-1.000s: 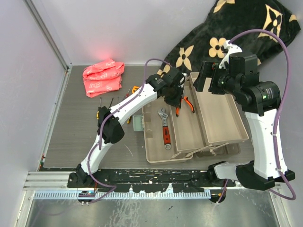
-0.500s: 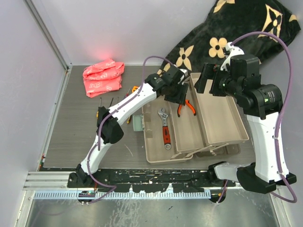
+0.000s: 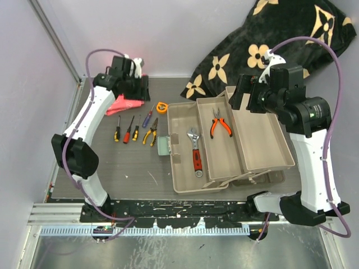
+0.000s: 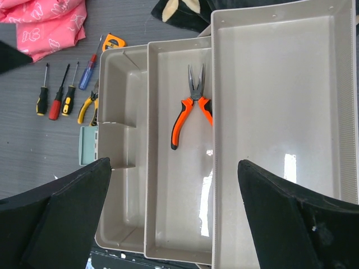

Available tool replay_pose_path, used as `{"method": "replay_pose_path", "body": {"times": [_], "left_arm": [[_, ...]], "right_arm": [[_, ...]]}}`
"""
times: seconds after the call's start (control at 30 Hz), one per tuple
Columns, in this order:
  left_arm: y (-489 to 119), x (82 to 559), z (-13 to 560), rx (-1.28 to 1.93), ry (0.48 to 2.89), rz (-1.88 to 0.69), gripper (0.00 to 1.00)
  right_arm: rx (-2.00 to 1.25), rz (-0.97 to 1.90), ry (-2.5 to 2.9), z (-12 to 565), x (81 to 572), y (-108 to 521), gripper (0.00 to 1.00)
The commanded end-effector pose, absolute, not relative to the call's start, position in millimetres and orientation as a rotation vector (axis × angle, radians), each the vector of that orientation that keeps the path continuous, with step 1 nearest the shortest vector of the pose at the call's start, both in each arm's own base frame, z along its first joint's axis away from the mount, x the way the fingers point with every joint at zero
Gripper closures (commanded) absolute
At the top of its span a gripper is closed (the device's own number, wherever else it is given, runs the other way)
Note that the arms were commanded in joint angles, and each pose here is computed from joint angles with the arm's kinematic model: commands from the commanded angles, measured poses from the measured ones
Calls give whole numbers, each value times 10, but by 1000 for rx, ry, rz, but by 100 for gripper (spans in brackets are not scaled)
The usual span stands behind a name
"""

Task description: Pack the tool kit

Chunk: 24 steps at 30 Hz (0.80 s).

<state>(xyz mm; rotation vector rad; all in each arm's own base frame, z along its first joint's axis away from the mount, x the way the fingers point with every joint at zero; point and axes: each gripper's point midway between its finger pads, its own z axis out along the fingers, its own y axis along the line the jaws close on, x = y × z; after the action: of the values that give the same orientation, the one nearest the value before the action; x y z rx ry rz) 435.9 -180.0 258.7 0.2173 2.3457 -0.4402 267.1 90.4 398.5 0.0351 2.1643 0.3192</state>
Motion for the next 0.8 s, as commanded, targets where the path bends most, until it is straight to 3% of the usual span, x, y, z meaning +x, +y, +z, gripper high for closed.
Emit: {"method": "replay_pose_path", "body": {"times": [0.0, 0.27, 0.77], "left_arm": [[-1791, 3863, 1900, 521, 2492, -407, 44], [-1710, 3735, 1181, 528, 2680, -360, 45], [-1556, 4008, 554, 587, 2704, -139, 48]], "right_arm": [[14, 348, 2130, 4043, 2788, 975, 0], [18, 380, 2134, 4041, 2829, 1035, 0], [65, 377, 2114, 4119, 2662, 950, 0]]}}
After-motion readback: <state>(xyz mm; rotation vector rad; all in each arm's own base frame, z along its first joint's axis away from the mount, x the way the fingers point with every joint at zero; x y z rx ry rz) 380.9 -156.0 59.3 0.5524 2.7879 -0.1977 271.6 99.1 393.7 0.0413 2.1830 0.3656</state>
